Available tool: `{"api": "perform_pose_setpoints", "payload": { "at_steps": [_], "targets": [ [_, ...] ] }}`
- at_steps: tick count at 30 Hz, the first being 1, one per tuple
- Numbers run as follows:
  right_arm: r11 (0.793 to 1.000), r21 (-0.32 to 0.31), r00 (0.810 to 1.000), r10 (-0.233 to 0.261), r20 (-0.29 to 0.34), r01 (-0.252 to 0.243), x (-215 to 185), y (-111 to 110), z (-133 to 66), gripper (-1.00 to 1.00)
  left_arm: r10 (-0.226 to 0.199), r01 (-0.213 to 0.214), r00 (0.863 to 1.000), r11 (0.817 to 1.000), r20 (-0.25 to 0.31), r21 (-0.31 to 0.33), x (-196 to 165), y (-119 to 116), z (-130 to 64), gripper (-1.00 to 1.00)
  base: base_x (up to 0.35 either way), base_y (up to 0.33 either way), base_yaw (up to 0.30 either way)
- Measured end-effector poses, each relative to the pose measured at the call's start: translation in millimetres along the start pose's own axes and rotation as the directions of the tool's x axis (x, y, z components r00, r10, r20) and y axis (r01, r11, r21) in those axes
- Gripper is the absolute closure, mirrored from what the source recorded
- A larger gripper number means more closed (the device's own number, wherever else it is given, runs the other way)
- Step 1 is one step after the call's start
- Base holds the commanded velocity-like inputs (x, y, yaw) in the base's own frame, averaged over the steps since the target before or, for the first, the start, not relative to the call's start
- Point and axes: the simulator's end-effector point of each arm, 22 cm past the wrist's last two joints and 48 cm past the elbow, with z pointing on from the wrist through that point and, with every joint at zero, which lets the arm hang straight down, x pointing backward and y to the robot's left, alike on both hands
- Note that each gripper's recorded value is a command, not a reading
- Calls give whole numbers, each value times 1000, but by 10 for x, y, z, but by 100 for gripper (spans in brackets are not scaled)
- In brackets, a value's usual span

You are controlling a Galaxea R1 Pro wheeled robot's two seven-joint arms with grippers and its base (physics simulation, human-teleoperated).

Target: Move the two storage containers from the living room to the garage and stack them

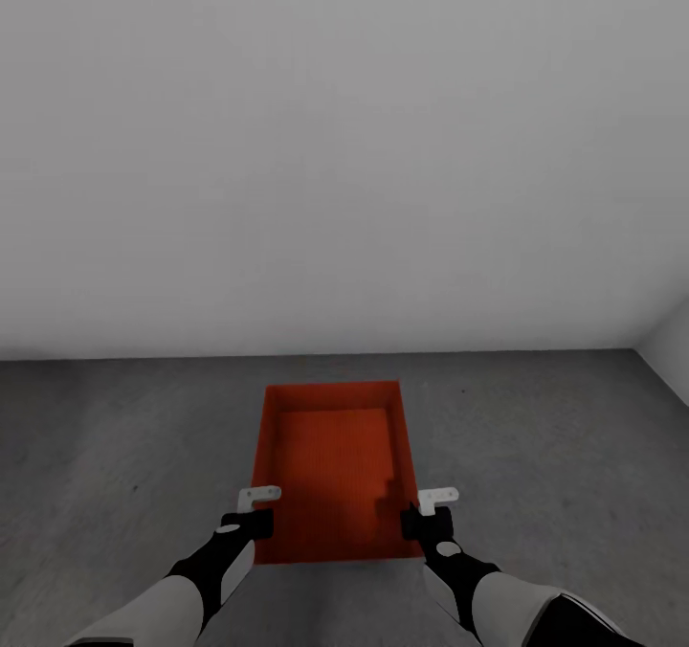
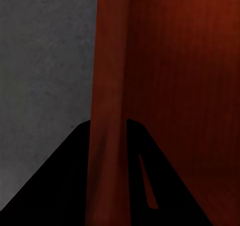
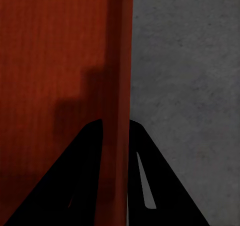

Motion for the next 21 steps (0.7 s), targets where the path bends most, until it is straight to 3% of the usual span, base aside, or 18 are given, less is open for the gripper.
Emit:
{"api": "perform_pose_setpoints", "payload": {
  "at_steps": [21],
  "targets": [
    [1000,0,1000,2,1,-2,-3,3,-1,100,1,-1,1000,1000,2,0,-10,2,0,100,0,0,15]
  ]
}}
